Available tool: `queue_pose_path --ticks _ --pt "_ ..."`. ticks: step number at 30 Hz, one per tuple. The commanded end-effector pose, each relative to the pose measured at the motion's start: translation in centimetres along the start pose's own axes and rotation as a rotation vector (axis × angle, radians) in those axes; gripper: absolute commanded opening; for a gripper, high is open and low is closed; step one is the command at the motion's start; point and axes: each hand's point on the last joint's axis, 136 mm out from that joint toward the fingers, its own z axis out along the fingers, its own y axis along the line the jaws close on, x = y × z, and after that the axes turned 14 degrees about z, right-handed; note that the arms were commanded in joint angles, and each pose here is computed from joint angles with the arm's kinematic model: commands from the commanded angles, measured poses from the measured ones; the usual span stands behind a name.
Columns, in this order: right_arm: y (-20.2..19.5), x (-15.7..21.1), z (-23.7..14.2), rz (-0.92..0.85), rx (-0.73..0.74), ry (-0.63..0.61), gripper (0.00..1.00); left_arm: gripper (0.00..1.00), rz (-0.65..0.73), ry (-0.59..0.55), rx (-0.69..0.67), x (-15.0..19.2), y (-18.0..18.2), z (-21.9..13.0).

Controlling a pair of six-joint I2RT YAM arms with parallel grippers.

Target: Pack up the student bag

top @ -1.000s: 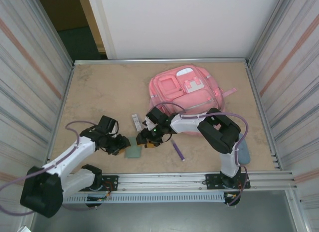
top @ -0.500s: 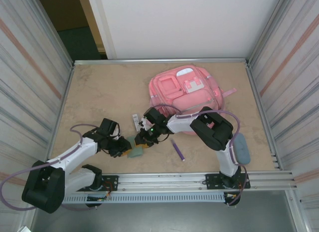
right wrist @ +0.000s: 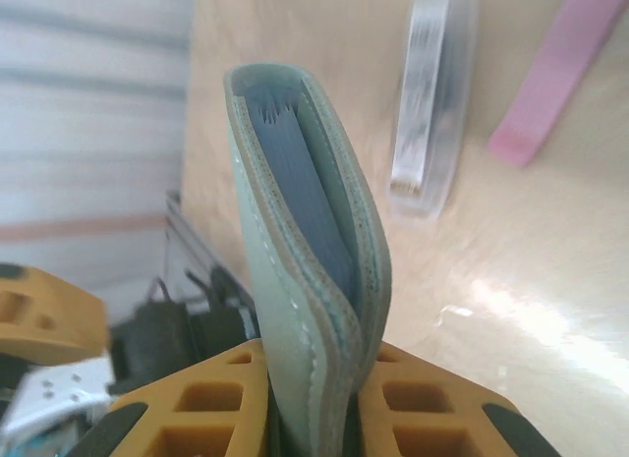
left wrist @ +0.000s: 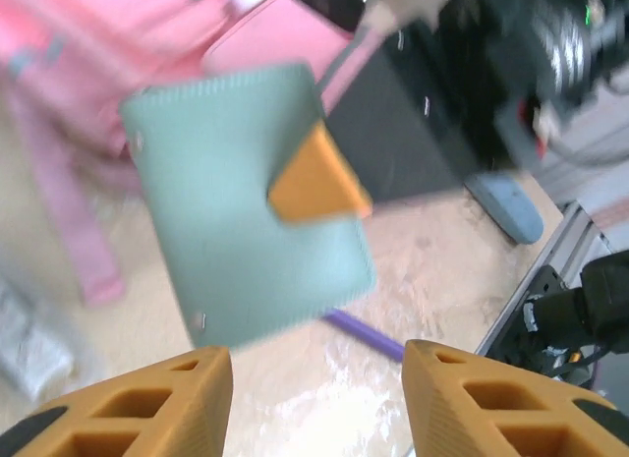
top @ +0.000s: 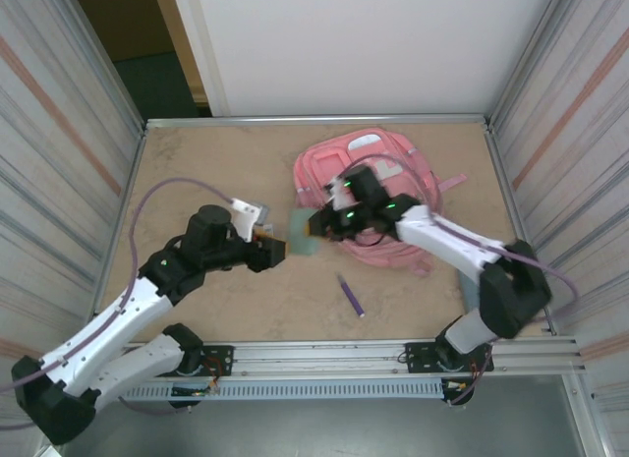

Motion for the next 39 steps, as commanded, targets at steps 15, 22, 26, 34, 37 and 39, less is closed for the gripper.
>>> queue_pose_path --ticks 15,22,26,34,37,39 --pt "-14.9 -5.3 -26.0 0.487 0.192 -0.833 0.1 0.66 1.105 0.136 0.041 -4.2 -2.8 25.5" --pt "-16.5 -3.3 -24.3 0.512 0.215 -0.759 0.1 0.68 1.116 0.227 0.024 -1.8 -1.3 30.2" --pt "-17.7 -2.4 -23.4 0.537 0.231 -0.728 0.11 0.32 1.061 0.238 -0.108 -3.4 0.4 30.3" --pt "-18.8 -1.2 -20.5 0.592 0.192 -0.586 0.13 0.0 0.871 -0.029 -0.209 -15.6 -0.3 23.0" --pt "-18.0 -2.2 -19.5 0.599 0.101 -0.537 0.14 0.0 0.739 -0.071 -0.13 -18.9 -0.6 20.9" --pt "-17.1 -3.5 -18.4 0.62 0.01 -0.486 0.14 0.0 0.659 -0.086 -0.09 -20.3 -0.5 20.2"
